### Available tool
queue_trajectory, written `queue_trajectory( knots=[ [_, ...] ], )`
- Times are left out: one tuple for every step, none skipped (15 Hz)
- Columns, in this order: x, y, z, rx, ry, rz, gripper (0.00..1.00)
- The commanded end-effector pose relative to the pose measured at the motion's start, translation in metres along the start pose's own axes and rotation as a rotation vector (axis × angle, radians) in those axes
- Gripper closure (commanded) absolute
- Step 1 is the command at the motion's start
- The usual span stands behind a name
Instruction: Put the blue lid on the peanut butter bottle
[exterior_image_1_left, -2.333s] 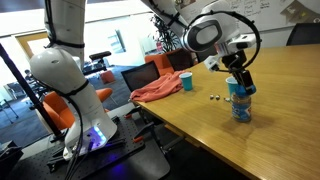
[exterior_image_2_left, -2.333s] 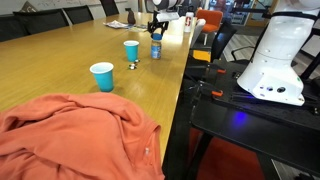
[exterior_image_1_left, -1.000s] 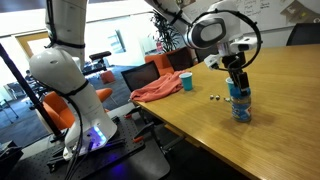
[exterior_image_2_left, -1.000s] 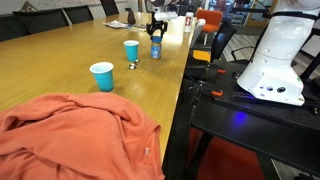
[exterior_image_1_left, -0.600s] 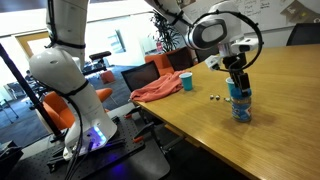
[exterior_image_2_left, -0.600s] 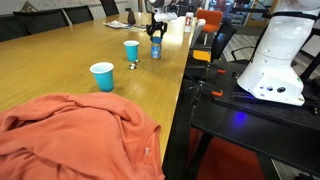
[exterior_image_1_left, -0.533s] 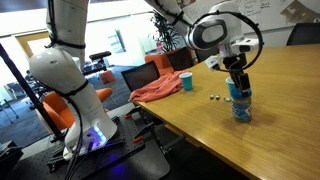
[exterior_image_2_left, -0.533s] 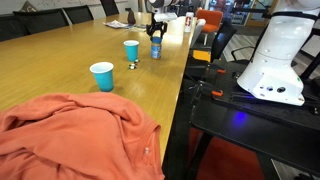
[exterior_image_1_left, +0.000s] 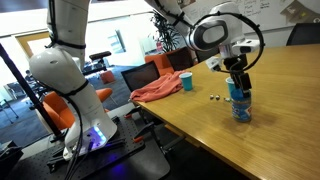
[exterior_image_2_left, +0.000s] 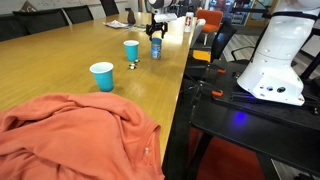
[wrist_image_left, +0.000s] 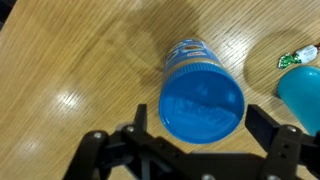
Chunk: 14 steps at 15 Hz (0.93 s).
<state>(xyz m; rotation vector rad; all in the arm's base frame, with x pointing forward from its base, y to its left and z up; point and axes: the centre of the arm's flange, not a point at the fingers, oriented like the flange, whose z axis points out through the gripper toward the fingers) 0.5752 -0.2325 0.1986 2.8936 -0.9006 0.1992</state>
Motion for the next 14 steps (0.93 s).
queue_trajectory(
  knots=[
    [0.003,0.003,-0.029,0.029,0.006,0.021,0.00],
    [0.003,0.005,-0.040,0.043,0.015,0.023,0.00],
    [0.004,0.007,-0.053,0.056,0.030,0.027,0.00],
    [0.005,0.009,-0.067,0.069,0.043,0.033,0.00],
    [0.008,0.012,-0.083,0.075,0.049,0.039,0.00],
    [0.010,0.015,-0.096,0.079,0.053,0.044,0.00],
    [0.011,0.018,-0.110,0.086,0.049,0.047,0.00],
    [0.012,0.022,-0.123,0.097,0.050,0.052,0.00],
    [0.012,0.024,-0.134,0.106,0.053,0.056,0.00],
    [0.012,0.027,-0.144,0.113,0.055,0.061,0.00],
    [0.012,0.029,-0.153,0.120,0.055,0.064,0.00],
    [0.012,0.031,-0.159,0.126,0.058,0.065,0.00],
    [0.012,0.031,-0.165,0.131,0.058,0.068,0.00],
    [0.011,0.032,-0.169,0.133,0.056,0.070,0.00]
  ],
)
